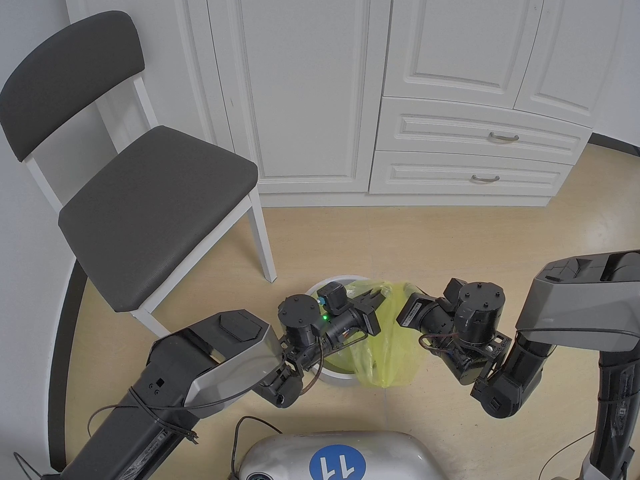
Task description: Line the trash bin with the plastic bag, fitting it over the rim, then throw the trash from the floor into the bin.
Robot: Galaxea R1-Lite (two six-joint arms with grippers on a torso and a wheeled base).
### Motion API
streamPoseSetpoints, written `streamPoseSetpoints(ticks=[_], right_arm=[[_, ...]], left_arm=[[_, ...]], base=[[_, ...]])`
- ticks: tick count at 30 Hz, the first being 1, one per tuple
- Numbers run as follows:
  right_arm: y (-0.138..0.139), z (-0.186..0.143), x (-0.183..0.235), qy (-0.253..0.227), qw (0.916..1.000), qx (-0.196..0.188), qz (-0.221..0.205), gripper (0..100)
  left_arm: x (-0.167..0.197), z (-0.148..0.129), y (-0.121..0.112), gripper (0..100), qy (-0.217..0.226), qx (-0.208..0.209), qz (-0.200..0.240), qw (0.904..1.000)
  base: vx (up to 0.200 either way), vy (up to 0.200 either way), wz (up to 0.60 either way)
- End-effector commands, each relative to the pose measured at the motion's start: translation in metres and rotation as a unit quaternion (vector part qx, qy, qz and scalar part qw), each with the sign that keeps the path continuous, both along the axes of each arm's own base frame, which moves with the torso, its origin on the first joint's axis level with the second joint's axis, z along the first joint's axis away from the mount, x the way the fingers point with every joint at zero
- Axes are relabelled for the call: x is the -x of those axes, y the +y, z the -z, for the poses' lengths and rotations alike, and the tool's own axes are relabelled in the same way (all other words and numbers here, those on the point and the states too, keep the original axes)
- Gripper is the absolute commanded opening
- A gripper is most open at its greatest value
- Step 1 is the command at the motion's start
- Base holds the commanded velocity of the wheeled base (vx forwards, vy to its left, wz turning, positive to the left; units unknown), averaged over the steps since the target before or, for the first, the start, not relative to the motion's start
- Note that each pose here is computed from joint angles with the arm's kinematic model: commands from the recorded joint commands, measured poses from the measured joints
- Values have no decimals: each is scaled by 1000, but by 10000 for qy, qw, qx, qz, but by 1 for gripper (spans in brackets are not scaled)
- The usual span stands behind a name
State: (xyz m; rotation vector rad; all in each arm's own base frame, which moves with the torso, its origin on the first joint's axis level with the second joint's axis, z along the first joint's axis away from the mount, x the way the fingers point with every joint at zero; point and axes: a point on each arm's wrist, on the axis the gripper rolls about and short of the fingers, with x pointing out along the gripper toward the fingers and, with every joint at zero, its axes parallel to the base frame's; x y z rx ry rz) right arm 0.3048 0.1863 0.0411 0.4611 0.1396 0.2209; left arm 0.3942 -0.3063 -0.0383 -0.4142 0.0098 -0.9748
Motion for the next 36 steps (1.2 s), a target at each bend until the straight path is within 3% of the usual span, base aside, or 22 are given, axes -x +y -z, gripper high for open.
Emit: streamPoseSetpoints(ticks=[1,10,20,26,31,36], right_arm=[[1,6,-2,6,10000,-4,-1,0],[3,38,-23,159,9997,107,120,0],[-7,46,-34,204,9994,49,273,0],[-34,31,-55,-54,9982,-101,593,0],[-29,10,-51,-285,9988,-200,344,0],[-21,-28,-62,85,9999,-83,75,0]], left_arm=[[-17,16,13,0,41,-28,-99,9999],[-24,31,21,0,186,-120,-197,9996],[-27,30,41,0,173,-70,-431,9989],[-8,-27,52,0,371,60,-526,9979],[6,-48,68,0,508,-24,-590,9970],[6,-67,106,0,602,-67,-898,9941]], base=[[0,0,0],[0,0,0],[0,0,0],[0,0,0],[0,0,0],[0,0,0]])
